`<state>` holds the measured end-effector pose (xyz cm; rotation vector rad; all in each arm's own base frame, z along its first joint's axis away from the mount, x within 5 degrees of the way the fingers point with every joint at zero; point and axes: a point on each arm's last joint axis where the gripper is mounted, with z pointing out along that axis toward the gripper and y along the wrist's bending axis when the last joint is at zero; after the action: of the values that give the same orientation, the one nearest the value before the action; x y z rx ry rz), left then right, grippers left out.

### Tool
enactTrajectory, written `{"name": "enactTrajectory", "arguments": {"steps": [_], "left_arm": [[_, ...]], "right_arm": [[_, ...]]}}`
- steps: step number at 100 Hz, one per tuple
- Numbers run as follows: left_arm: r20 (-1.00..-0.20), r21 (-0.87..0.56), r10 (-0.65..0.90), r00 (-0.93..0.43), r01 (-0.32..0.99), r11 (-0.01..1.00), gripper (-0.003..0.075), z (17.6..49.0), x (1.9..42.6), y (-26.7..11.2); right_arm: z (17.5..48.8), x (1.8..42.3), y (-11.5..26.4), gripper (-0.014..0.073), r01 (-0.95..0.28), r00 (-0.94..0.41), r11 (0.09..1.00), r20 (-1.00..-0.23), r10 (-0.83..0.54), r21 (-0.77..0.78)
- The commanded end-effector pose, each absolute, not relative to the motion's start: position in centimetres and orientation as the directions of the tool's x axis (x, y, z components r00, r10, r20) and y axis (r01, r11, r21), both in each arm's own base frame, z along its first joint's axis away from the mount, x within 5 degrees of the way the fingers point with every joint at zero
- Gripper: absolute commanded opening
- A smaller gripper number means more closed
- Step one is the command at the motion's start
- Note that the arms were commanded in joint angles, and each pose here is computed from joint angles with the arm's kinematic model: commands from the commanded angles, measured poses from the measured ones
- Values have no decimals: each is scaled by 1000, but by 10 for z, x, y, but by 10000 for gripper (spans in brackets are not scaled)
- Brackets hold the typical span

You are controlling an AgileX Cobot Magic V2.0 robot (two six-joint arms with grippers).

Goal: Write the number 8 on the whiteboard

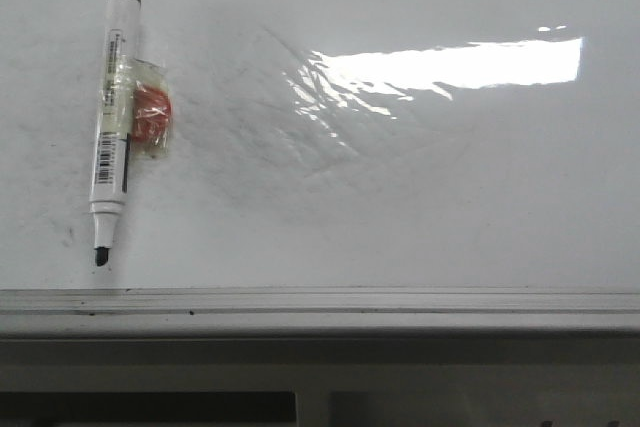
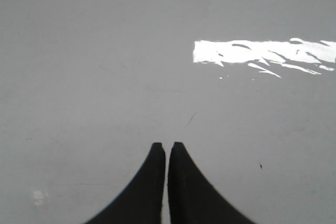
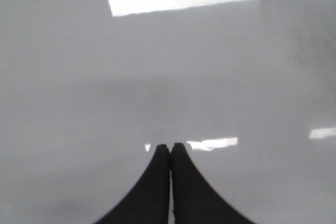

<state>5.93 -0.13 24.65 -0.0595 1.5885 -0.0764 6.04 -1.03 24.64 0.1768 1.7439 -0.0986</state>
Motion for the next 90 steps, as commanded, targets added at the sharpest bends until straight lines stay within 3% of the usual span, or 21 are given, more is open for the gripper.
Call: {"name": "enactTrajectory", "arguments": {"steps": [1,11,26,33,53,67,79,90], "left_arm": [[-995,-91,-92,50,16,996,-19,266,63,-1],[-993,-112,-112,26,15,994,57,265,68,-1],[-991,-130,-131,38,10,991,410,267,73,0],[-982,-180,-181,64,9,984,503,269,75,0],[-982,-186,-187,8,67,980,469,266,92,-6],[-983,-182,-182,-26,261,948,468,265,107,-30],[-984,-174,-169,-54,462,870,459,262,113,-63],[-976,-216,-193,-101,562,799,459,257,115,-89]], "right_arm": [[266,66,-11,-63,167,-115,986,-992,48,29],[265,68,-11,-63,167,-128,986,-991,50,29],[265,68,-11,-63,167,-120,986,-992,49,29],[265,68,-11,-63,167,-118,986,-992,49,29],[265,68,-11,-63,167,-119,986,-992,49,29],[265,68,-11,-63,167,-119,986,-992,49,29],[265,68,-11,-63,167,-122,986,-991,49,29],[264,68,-11,-63,167,-126,986,-991,50,29]]}}
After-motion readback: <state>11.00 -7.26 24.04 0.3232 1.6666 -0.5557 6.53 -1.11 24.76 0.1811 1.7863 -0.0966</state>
